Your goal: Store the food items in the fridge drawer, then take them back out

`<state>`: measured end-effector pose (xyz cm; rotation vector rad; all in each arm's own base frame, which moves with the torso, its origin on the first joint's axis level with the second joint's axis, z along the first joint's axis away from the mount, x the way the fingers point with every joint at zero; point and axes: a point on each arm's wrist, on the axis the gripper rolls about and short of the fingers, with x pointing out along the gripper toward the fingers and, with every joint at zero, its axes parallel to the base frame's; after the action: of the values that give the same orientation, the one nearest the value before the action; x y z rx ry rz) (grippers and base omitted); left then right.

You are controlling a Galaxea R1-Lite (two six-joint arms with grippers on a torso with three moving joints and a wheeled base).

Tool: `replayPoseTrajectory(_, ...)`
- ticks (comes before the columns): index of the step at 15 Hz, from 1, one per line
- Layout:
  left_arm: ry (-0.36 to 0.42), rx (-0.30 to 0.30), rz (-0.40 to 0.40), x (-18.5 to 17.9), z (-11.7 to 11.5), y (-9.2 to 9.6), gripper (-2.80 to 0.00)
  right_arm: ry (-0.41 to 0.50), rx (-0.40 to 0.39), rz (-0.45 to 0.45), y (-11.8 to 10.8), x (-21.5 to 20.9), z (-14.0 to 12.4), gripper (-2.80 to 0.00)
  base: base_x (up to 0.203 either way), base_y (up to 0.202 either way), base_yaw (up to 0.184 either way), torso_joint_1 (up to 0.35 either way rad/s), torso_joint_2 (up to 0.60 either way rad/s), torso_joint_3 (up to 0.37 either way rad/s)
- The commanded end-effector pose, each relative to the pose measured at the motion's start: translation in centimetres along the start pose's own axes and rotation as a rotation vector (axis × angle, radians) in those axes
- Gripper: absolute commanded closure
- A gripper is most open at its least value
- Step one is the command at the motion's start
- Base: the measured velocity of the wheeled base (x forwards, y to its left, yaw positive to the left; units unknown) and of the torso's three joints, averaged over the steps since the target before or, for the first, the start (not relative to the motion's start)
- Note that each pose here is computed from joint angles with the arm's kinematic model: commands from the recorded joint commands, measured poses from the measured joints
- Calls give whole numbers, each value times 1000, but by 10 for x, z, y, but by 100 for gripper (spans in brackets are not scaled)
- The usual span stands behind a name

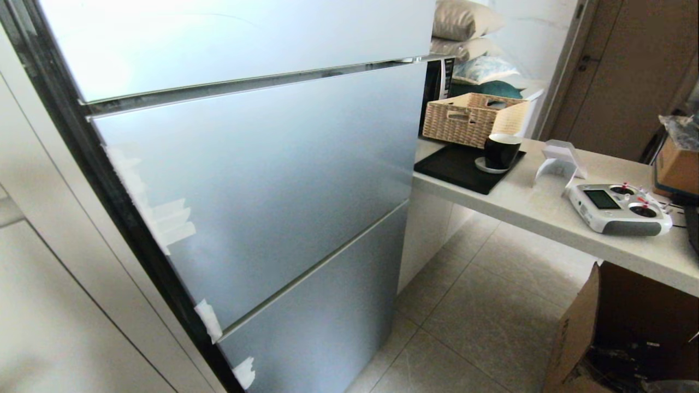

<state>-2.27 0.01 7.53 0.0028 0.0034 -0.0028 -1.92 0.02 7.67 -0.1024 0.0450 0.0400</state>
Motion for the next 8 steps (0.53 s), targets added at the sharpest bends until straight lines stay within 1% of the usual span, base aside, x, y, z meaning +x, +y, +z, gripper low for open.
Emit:
replayPoseTrajectory(1,0,0,0,0,0,0,0,-43,28,-17,0,-3,-2,0,0,0,0,0,0,0)
replayPoseTrajectory(8,0,0,0,0,0,0,0,-43,15,-14,0,-3,-2,0,0,0,0,0,0,0)
